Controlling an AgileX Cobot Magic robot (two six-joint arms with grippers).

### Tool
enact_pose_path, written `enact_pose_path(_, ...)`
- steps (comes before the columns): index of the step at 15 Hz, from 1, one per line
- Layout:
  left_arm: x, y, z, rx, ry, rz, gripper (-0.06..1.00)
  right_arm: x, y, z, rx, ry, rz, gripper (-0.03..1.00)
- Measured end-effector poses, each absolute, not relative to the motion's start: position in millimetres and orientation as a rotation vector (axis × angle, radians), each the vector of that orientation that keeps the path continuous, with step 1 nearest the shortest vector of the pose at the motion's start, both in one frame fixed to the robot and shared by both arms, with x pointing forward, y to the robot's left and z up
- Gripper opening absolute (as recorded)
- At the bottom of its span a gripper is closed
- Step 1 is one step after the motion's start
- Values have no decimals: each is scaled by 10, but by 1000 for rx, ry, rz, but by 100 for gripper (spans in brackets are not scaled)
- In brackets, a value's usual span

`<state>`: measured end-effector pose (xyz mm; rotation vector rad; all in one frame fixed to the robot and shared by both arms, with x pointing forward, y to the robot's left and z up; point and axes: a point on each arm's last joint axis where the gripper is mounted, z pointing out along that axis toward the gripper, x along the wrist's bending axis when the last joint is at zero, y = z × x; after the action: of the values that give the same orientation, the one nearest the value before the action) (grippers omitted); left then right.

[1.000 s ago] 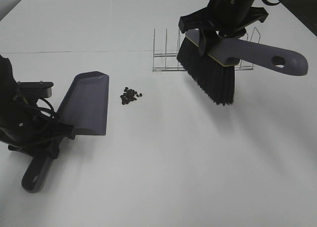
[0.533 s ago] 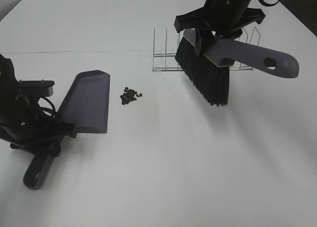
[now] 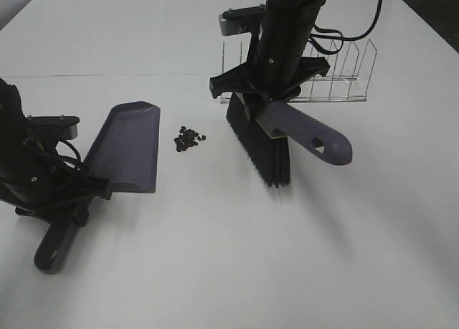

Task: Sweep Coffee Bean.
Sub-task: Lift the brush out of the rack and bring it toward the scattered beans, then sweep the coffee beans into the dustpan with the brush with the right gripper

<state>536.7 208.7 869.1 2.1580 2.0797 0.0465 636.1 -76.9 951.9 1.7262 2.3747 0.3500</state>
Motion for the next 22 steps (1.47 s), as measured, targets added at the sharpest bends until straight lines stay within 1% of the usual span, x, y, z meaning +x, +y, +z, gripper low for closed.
enact_pose_path(2,5367,2087,8691,2158,2080,46,34,6389,-679,9367,1712,2395,330,31)
enact_pose_path(4,5368,2087,8691,2157,2079,48,34,6419,-551,9286,1687,2411,342,31)
enact_pose_path(5,5362,2063,8691,2163,2070,48,34,6461,-423,9244,1663,2420,363,31)
enact_pose_path(7,5360,2030,8689,2172,2051,56,34,6467,-282,9218,1630,2437,377,31)
enact_pose_path(11,5359,2018,8687,2177,2044,59,34,6394,190,9152,1506,2516,393,31)
enact_pose_path(14,5359,2018,8687,2177,2044,59,34,6293,565,9178,1399,2600,440,31)
enact_pose_path(16,5359,2018,8687,2177,2044,59,34,6242,715,9249,1362,2628,481,31)
enact_pose_path(17,5359,2018,8687,2177,2044,59,34,6209,769,9401,1348,2637,476,31)
enact_pose_path(18,5359,2018,8687,2177,2044,59,34,6231,728,9459,1327,2617,432,31)
enact_pose_path(20,5359,2018,8687,2177,2044,59,34,6285,623,9486,1274,2561,320,31)
enact_pose_path(22,5359,2018,8687,2177,2044,59,34,6312,589,9525,1241,2525,297,31)
